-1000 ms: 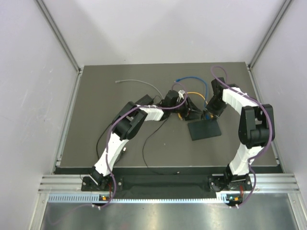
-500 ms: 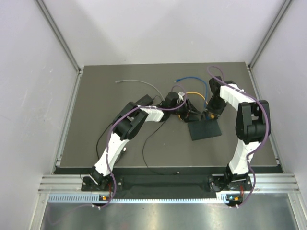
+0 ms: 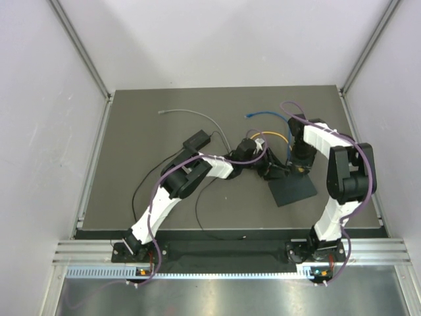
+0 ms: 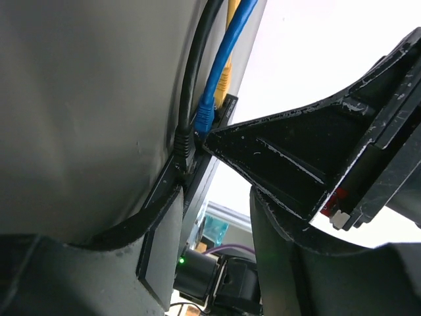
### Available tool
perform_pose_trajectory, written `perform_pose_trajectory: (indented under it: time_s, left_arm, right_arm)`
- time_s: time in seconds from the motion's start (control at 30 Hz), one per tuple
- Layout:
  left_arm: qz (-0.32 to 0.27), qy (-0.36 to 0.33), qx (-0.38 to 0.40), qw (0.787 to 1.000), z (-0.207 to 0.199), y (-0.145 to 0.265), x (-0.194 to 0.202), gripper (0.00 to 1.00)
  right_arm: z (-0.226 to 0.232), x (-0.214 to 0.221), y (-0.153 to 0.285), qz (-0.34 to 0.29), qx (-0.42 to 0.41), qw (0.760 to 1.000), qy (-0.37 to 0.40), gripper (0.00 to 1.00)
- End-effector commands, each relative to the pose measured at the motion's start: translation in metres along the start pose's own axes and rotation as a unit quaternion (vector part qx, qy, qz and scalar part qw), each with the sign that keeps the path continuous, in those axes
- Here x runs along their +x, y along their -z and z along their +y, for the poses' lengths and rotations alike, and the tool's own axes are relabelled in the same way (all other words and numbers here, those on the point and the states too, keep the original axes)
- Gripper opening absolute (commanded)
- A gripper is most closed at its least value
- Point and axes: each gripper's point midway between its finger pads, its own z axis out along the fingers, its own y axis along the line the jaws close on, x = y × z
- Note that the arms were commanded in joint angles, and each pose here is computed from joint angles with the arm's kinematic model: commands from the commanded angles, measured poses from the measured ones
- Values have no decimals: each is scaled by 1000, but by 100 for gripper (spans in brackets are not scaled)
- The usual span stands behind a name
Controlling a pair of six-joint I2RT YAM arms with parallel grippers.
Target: Pull the plug from the switch port
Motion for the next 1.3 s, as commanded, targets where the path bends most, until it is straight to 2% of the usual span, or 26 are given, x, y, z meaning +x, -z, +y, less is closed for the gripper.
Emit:
perform_pose_trajectory:
  time_s: [0.0, 0.13, 0.3, 0.37, 0.5, 0.6, 0.73, 0.93, 1.13, 1.27]
  left_arm:
    - [11, -10, 23, 1000, -14, -1, 18, 50]
    - [-23, -13, 11, 1000, -16, -2, 7, 50]
    - [-19, -25, 56, 998, -21, -11, 2, 47]
    - [-15, -9, 53, 998, -7, -11, 3, 46]
    - [-24, -21, 50, 998, -3, -8, 3, 46]
    - [-18, -21, 43, 999, 1, -7, 5, 46]
    - [-17, -18, 41, 999, 3, -3, 7, 46]
    - [-7, -20, 34, 999, -1, -1, 9, 45]
    - [-15, -25, -2, 1000, 4, -1, 5, 51]
    - [-16, -38, -16, 999, 10, -3, 3, 57]
  right_arm:
    - [-2, 5, -11, -10, -11, 1000, 19, 43]
    - [4, -1, 5, -32, -47, 998, 5, 43]
    - [3, 3, 5, -9, -54, 998, -8, 42]
    - [0, 5, 0, 0, -55, 998, -16, 41]
    - [3, 6, 3, 6, -76, 997, -24, 39]
    - [-3, -6, 17, -14, -94, 994, -48, 40]
    - [-28, -17, 22, -4, -87, 993, -75, 46]
    - [-44, -13, 27, 0, -86, 994, -72, 50]
    - [-34, -12, 27, -1, -123, 989, -81, 59]
    - [-27, 1, 16, 23, -136, 986, -97, 57]
